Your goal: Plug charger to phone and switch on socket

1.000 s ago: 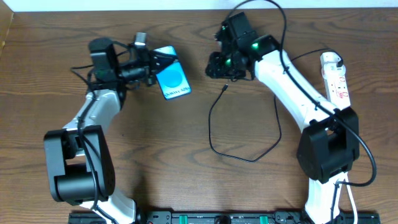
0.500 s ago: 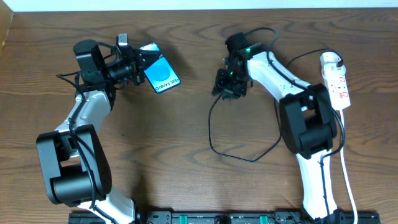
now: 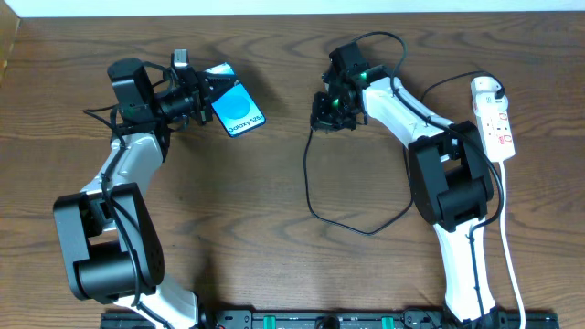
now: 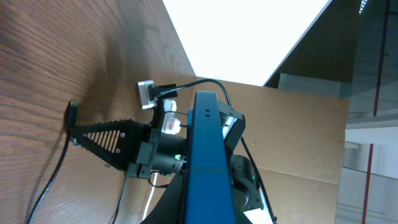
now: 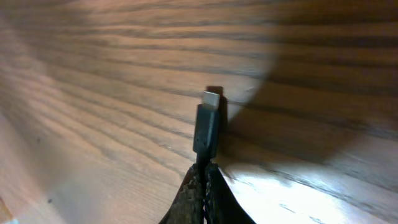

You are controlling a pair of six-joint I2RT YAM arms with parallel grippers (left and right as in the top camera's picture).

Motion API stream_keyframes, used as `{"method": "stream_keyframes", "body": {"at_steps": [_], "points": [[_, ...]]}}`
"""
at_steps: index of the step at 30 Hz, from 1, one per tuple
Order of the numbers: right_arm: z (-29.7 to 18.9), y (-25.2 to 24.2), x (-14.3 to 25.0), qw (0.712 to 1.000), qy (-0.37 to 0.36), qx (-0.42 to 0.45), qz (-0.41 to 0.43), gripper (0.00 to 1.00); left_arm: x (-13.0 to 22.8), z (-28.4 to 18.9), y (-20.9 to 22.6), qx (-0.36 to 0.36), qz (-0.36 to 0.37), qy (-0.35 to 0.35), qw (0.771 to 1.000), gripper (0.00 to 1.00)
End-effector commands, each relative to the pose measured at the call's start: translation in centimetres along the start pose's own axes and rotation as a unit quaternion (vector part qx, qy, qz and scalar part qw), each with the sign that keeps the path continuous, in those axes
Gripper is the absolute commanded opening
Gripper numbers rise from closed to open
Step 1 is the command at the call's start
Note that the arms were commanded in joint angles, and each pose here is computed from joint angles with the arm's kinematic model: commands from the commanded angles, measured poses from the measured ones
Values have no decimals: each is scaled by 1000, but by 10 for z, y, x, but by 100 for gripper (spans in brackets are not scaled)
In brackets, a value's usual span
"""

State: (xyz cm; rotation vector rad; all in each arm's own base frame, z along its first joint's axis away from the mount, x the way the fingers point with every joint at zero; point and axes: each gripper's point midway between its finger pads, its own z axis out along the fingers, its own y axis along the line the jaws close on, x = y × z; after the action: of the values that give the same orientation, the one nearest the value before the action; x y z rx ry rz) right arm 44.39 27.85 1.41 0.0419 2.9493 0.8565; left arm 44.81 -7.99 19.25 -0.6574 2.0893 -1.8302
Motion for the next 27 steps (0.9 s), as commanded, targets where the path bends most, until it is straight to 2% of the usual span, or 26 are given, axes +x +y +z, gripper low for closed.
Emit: {"method": "stream_keyframes", "body": {"at_steps": [1, 2, 3, 6, 8, 11, 12, 13, 14, 16, 18, 20, 21, 23, 27], "points": [[4, 4, 5, 999, 17, -20, -32, 1, 1, -1, -6, 5, 4, 5, 1000, 8], [5, 3, 5, 999, 14, -13, -34, 4, 1, -1, -6, 5, 4, 5, 1000, 7], [9, 4, 8, 999, 13, -2, -41, 15, 2, -1, -7, 7, 4, 9, 1000, 7], [17, 8, 15, 998, 6, 29, -46, 27, 2, -1, -7, 7, 4, 9, 1000, 7], [23, 10, 18, 998, -7, 59, -38, 29, 1, -1, -6, 6, 4, 6, 1000, 7], [27, 4, 18, 994, -31, 106, -10, 27, 1, -1, -6, 6, 4, 6, 1000, 7], [28, 2, 19, 992, -39, 119, -1, 22, 1, -1, -6, 6, 4, 6, 1000, 8], [29, 1, 20, 992, -41, 123, 4, 9, 1, -1, -6, 6, 4, 6, 1000, 7], [29, 1, 20, 992, -40, 123, 4, 1, 1, -1, -6, 6, 4, 6, 1000, 7], [30, 4, 19, 992, -39, 116, -16, 1, 1, -1, -6, 6, 4, 6, 1000, 7], [32, 21, 22, 988, -14, 68, -135, 1, 1, -1, -6, 6, 4, 7, 1000, 7], [26, 36, 29, 982, 8, 20, -186, 1, 4, -1, -7, 9, 4, 15, 1000, 7], [12, 58, 38, 971, 29, -55, -231, 1, 5, -1, -8, 10, 5, 17, 1000, 8], [-18, 84, 45, 950, 36, -142, -276, 1, 9, -2, -9, 14, 15, 29, 999, 7], [-98, 119, 53, 927, 1, -184, -327, 1, 17, -3, -28, 43, 67, 57, 995, 7]]}}
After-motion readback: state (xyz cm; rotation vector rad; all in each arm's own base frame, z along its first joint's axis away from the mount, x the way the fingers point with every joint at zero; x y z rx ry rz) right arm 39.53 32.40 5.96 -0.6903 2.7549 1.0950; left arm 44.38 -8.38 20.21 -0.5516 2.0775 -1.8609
